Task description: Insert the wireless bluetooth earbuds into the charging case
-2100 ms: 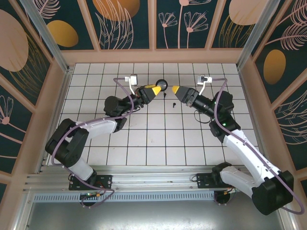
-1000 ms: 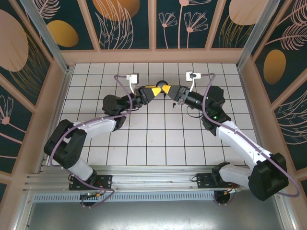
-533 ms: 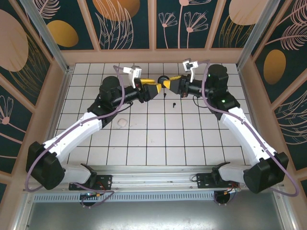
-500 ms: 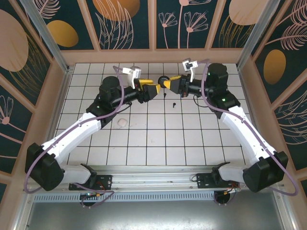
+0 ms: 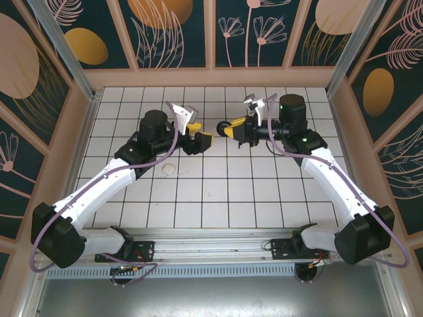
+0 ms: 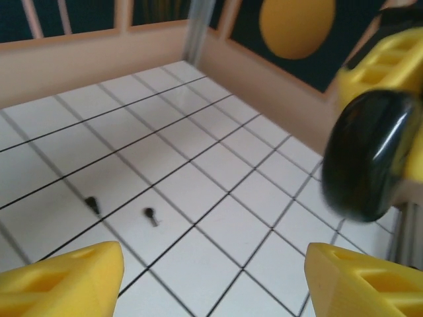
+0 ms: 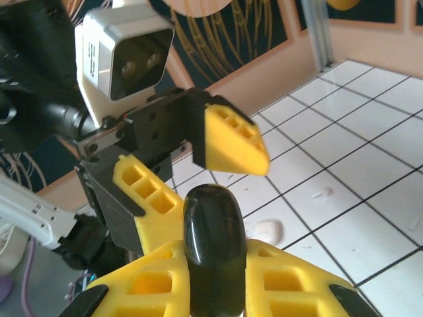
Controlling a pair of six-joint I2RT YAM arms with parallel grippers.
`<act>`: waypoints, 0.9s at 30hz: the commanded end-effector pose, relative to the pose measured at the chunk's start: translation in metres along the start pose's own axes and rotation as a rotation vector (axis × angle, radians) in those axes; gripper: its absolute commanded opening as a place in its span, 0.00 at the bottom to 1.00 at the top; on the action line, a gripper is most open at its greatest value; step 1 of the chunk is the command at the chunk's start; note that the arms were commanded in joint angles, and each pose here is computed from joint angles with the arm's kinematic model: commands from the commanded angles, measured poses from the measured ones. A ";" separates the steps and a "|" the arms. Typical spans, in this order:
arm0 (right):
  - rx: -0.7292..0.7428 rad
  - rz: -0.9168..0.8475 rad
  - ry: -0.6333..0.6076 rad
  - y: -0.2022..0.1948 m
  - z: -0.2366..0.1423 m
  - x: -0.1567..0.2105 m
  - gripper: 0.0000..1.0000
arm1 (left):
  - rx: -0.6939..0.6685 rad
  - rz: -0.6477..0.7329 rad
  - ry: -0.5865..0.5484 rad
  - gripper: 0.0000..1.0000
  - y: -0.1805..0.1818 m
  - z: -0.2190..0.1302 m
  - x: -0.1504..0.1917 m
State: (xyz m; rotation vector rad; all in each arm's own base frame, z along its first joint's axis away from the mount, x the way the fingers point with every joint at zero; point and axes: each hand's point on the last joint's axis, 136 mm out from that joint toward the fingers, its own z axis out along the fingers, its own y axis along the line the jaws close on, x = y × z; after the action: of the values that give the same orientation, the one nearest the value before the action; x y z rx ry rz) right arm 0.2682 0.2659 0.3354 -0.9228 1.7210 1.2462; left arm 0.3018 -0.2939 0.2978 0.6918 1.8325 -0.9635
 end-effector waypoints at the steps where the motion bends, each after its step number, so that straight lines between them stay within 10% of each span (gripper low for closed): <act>1: -0.107 -0.107 -0.052 0.027 -0.002 -0.008 0.13 | 0.244 0.007 -0.099 0.69 -0.040 -0.006 -0.021; 27: -0.143 -0.035 -0.123 0.030 -0.002 -0.005 0.09 | 0.529 -0.088 -0.208 0.41 -0.067 -0.013 -0.019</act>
State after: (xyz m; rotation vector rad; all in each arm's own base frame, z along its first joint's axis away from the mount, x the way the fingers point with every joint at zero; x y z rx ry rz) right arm 0.2505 0.2704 0.3380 -0.9171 1.6054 1.3642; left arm 0.2574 -0.3180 0.3368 0.7662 1.4881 -1.5078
